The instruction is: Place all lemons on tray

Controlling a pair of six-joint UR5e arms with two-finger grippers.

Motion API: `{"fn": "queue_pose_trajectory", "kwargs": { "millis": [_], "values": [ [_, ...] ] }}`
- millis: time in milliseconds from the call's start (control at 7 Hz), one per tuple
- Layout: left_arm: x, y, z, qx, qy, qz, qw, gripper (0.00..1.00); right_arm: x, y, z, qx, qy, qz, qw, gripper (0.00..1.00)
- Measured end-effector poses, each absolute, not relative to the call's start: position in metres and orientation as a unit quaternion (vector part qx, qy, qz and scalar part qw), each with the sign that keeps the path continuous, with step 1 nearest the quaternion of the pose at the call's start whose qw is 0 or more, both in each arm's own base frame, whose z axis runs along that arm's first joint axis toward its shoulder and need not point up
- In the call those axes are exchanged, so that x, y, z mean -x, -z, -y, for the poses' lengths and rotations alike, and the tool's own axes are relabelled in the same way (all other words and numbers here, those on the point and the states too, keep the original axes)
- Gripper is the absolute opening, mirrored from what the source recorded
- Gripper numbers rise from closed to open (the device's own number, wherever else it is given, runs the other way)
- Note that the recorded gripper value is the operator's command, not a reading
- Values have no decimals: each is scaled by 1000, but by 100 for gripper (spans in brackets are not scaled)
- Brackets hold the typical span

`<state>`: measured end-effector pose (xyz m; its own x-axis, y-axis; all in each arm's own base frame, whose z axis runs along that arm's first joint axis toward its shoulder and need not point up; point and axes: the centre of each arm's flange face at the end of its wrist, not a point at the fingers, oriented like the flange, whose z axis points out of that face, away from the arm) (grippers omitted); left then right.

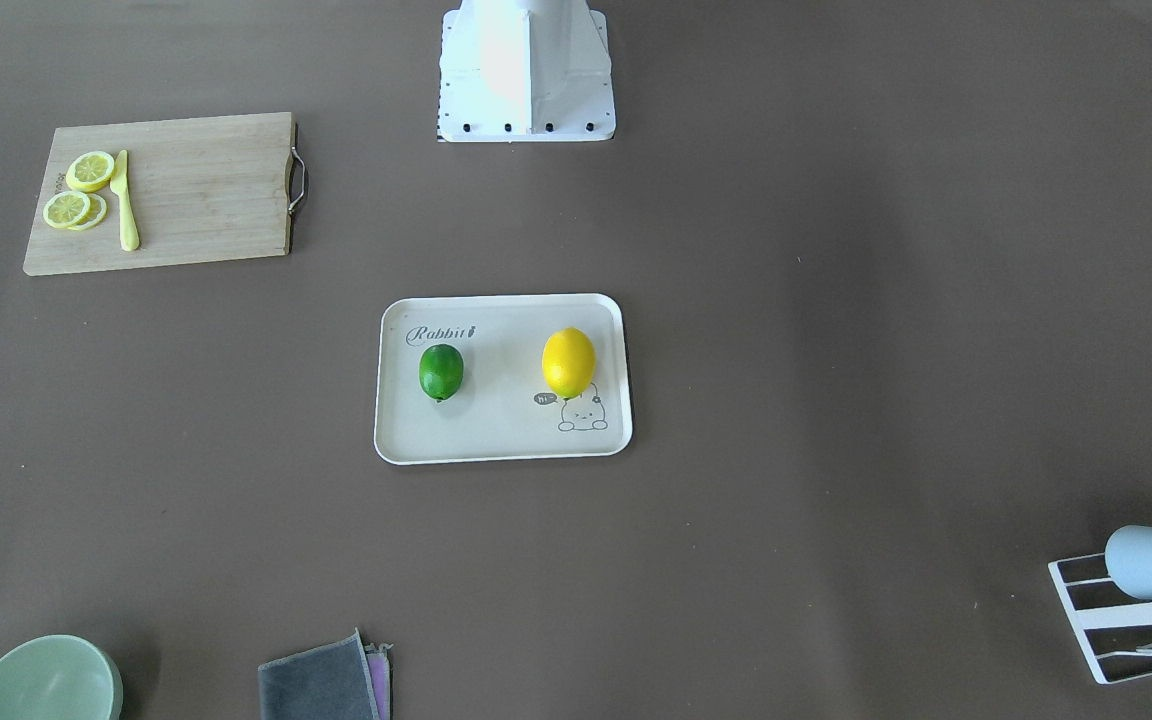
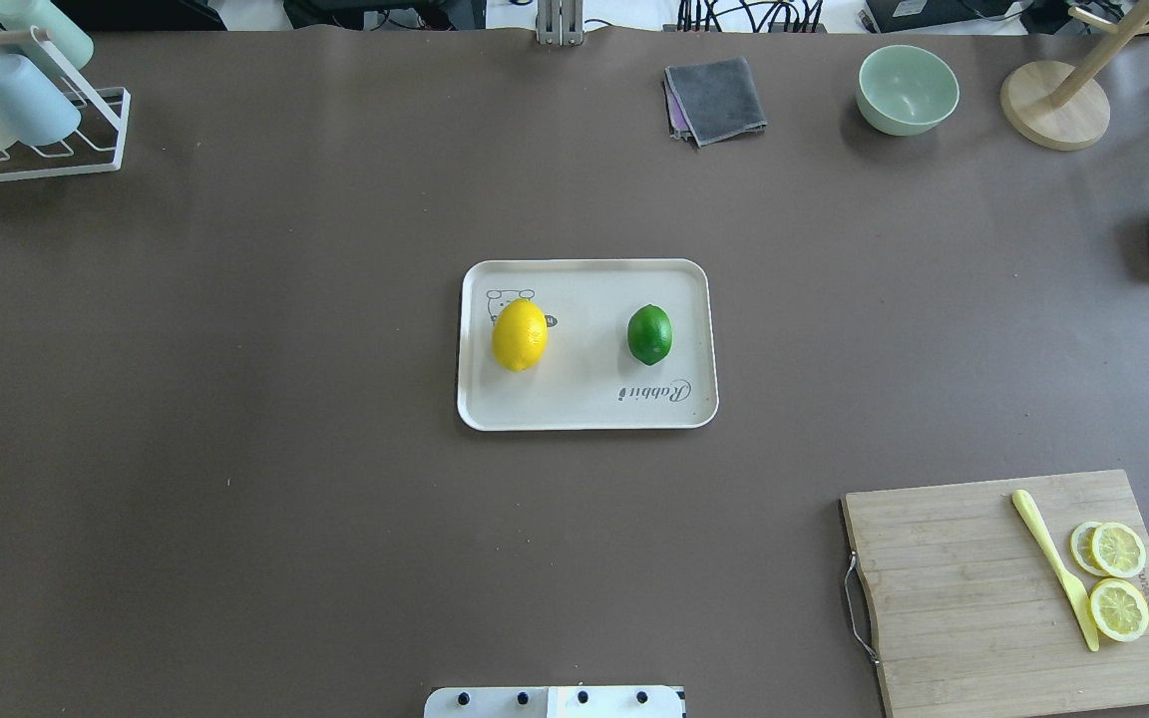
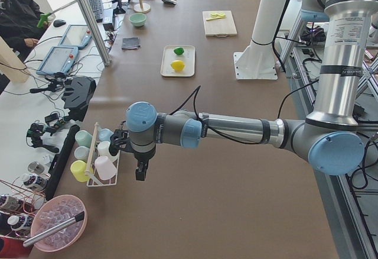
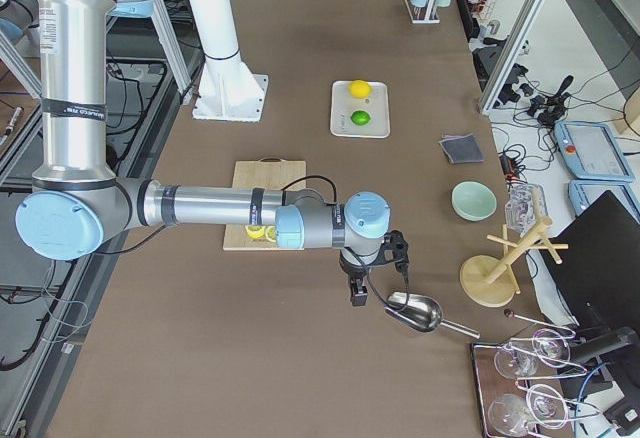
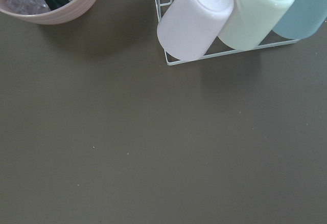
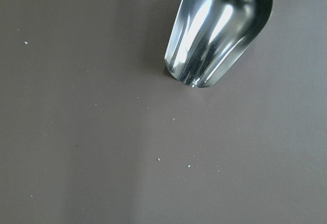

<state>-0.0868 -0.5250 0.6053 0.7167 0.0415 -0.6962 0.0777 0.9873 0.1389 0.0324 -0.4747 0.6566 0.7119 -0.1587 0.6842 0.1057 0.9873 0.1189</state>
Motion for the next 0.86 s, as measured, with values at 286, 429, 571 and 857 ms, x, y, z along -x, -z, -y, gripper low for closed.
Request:
{"fn": "queue_pose_trajectory", "kwargs": {
  "millis": [286,429,571,857],
  "values": [
    [87,-608,519,-78,11,-376,923,98,-41,-657,474,-41,64,372,925,100],
    [87,-608,519,-77,12,-376,923,98,-43,-657,474,-42,62,371,926,100],
    [87,-609,519,-77,12,-376,923,98,-45,-657,473,-43,61,371,926,100],
    [88,-610,519,-75,13,-375,924,98,-45,-657,473,-44,60,372,925,100]
  ]
}}
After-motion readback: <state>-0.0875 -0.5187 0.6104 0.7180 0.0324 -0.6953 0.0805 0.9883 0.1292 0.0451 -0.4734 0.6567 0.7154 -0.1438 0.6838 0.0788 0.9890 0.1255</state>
